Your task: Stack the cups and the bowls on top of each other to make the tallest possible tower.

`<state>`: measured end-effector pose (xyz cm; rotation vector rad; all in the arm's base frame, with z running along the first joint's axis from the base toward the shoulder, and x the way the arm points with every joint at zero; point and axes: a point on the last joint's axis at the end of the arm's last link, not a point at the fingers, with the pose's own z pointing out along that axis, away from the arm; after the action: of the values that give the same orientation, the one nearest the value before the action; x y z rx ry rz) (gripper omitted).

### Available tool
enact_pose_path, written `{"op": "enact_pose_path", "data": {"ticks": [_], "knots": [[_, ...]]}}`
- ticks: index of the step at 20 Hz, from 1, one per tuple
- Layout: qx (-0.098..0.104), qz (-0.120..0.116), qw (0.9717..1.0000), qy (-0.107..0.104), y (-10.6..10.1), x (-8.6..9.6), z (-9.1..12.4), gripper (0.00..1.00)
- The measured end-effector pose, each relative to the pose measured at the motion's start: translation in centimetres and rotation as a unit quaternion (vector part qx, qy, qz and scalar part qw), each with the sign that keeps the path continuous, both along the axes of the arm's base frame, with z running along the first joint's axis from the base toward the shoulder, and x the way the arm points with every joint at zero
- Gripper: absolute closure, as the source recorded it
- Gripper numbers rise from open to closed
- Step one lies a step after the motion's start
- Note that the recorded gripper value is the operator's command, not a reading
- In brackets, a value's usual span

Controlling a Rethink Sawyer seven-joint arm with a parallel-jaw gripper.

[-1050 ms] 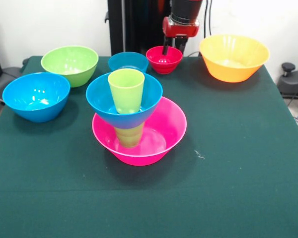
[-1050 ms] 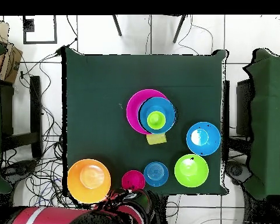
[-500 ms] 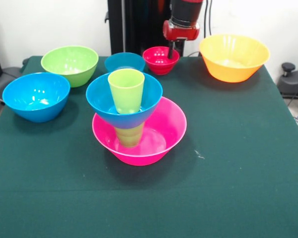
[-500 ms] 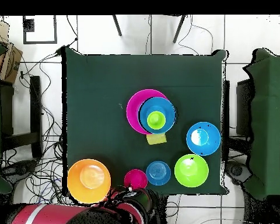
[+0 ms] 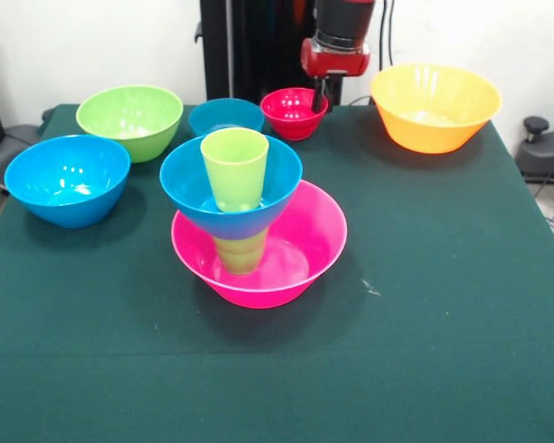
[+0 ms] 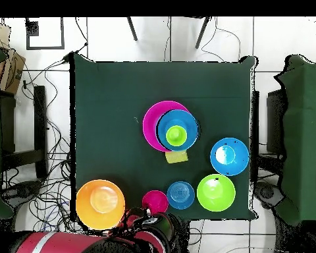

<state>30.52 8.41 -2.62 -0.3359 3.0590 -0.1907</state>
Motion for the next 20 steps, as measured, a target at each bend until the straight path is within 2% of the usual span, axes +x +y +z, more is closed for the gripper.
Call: {"op": "enact_pose_path", "data": {"ticks": [5,9,11,20], "knots": [[0.004,-0.010,0.9999,-0.004,-0.4,0.5,0.2,1.00],[0.014,-0.030,0.9993,-0.014,-0.6,1.8,1.4,1.00],[0.018,-0.043,0.9986,-0.026,-0.7,3.1,3.3,1.00],[0.015,-0.065,0.9960,-0.060,0.3,6.2,8.1,1.00]]}}
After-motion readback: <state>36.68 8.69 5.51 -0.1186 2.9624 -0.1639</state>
